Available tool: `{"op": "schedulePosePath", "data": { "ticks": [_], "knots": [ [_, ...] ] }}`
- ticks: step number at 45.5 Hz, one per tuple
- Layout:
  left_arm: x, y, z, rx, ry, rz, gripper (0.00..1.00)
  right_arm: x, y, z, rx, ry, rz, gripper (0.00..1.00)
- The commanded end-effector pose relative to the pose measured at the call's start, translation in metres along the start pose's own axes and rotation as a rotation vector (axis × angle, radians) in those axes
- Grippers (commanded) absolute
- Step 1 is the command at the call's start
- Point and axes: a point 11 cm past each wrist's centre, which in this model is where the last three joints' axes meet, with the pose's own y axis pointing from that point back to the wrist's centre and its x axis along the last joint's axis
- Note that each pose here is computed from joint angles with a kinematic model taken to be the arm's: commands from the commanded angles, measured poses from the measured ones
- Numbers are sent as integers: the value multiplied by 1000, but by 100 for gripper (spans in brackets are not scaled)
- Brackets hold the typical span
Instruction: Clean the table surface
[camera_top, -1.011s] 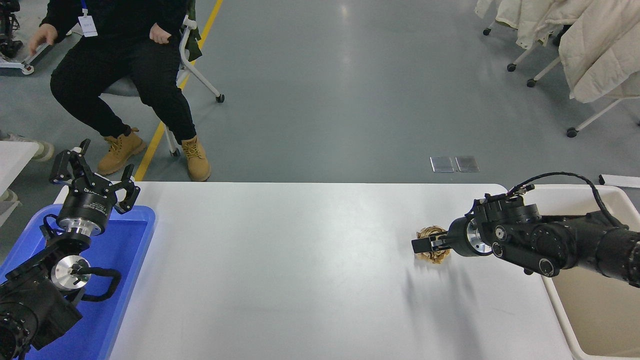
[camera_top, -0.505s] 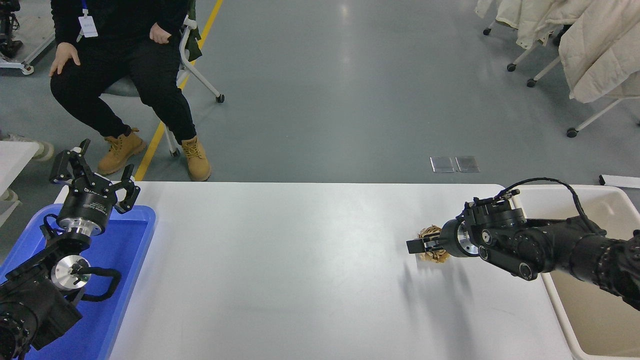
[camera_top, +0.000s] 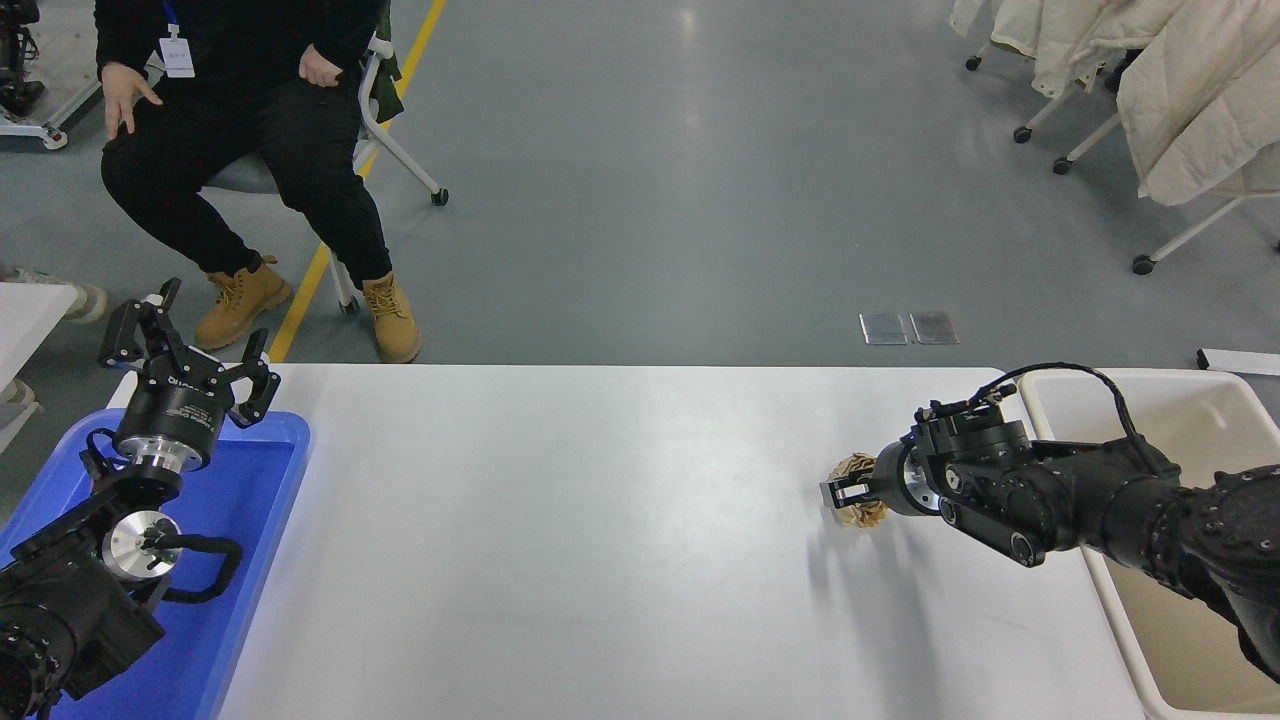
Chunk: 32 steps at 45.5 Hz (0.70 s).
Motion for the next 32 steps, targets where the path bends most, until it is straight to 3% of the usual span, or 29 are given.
{"op": "schedulePosePath", "data": {
  "ticks": [1,19,32],
  "knots": [
    [0,0,0,0,-1,0,100,8,3,4,-13,14,-13,0],
    [0,0,0,0,1,0,100,45,31,17,2,-48,5,0],
    [0,0,0,-1,0,1,100,93,124,53,54,-121,-28,0]
  ]
}}
